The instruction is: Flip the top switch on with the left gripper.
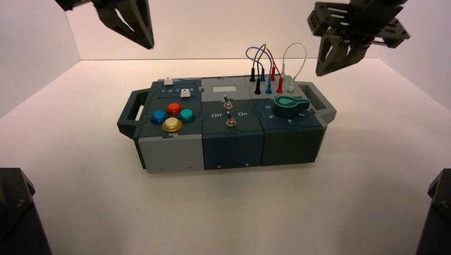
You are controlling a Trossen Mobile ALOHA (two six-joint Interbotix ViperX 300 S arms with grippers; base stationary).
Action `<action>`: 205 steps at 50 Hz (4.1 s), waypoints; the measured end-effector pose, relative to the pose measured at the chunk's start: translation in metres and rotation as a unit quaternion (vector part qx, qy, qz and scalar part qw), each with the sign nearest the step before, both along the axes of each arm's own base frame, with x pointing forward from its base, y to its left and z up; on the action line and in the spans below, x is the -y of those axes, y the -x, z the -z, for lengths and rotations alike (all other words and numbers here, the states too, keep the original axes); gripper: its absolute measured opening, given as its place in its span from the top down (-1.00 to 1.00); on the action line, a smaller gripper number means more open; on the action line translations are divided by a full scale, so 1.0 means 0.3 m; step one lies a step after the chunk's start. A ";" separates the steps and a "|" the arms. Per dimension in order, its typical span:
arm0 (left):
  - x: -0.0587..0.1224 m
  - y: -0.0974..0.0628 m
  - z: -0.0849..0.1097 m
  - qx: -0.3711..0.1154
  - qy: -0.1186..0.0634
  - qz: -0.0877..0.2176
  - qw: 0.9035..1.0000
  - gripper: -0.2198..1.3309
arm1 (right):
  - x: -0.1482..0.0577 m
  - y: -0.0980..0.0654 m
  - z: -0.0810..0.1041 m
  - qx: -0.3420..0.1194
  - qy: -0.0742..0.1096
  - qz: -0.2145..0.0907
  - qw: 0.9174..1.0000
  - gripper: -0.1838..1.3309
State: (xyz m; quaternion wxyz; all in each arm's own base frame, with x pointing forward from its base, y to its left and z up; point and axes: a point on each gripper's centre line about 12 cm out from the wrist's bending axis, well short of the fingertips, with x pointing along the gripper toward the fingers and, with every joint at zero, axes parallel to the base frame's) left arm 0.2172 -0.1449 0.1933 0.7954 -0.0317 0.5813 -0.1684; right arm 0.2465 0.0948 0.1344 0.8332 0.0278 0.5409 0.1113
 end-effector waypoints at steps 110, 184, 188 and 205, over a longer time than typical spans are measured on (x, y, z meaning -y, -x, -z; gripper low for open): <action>0.287 -0.098 0.229 -0.144 -0.060 0.019 0.988 0.93 | -0.031 -0.158 0.214 -0.088 0.044 -0.006 0.995 0.97; 0.416 -0.129 0.309 -0.161 -0.080 0.046 0.983 0.93 | -0.030 -0.158 0.214 -0.088 0.044 -0.006 0.995 0.97; 0.424 -0.134 0.304 -0.162 -0.081 0.048 0.982 0.93 | -0.030 -0.158 0.214 -0.088 0.043 -0.006 0.995 0.97; 0.458 -0.135 0.300 -0.162 -0.083 0.059 0.982 0.93 | -0.028 -0.159 0.214 -0.087 0.044 -0.007 0.995 0.97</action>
